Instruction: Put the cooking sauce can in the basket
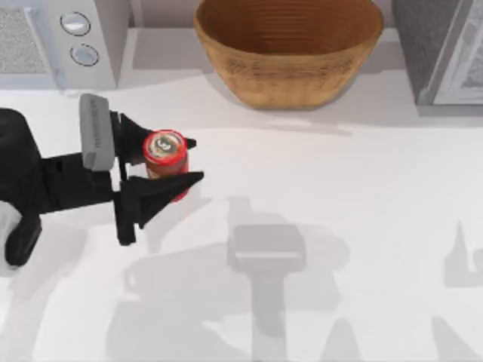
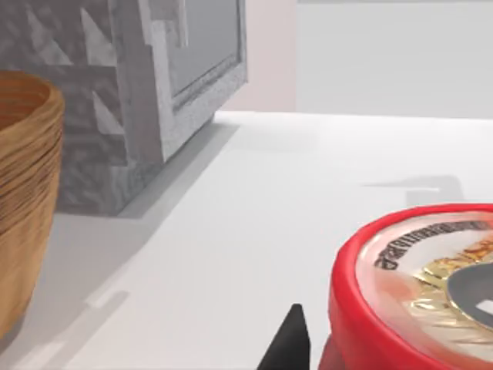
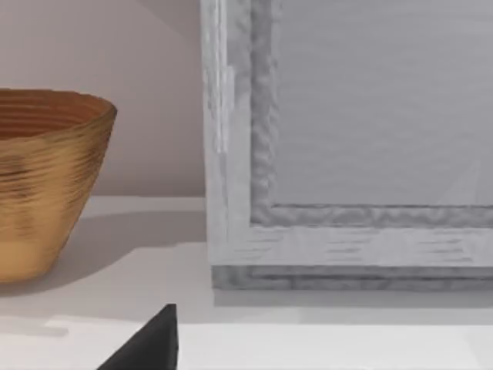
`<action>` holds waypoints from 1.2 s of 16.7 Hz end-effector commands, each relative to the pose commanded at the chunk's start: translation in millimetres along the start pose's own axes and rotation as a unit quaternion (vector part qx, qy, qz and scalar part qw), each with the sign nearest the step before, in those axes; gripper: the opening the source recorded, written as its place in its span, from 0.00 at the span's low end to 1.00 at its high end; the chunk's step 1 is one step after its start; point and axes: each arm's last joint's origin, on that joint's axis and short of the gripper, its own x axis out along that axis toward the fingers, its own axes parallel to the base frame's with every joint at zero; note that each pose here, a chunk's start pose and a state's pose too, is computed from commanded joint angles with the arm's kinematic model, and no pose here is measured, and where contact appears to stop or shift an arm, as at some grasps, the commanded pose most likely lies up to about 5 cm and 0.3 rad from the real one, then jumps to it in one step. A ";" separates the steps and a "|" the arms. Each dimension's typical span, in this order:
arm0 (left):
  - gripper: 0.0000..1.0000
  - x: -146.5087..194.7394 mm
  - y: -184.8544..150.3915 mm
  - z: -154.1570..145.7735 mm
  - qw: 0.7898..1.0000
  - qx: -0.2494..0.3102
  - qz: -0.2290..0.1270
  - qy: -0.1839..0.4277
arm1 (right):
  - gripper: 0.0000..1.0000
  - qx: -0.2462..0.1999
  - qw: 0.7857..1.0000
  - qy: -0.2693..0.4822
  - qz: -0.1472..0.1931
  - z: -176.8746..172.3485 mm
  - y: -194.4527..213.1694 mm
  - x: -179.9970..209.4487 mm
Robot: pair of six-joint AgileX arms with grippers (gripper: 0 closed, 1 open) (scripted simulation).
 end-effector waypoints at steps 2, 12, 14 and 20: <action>0.00 19.0 25.3 7.5 1.000 0.001 0.030 0.001 | 1.00 0.000 1.000 0.000 0.000 0.0 0.0 0.0; 0.00 132.4 124.3 88.3 0.976 -0.004 0.217 -0.009 | 1.00 0.000 1.000 0.000 0.000 0.0 0.0 0.0; 0.00 147.9 131.4 103.0 0.969 -0.007 0.245 -0.011 | 1.00 0.000 1.000 0.000 0.000 0.0 0.0 0.0; 0.00 160.6 135.6 113.6 0.963 -0.012 0.268 -0.010 | 1.00 0.000 1.000 0.000 0.000 0.0 0.0 0.0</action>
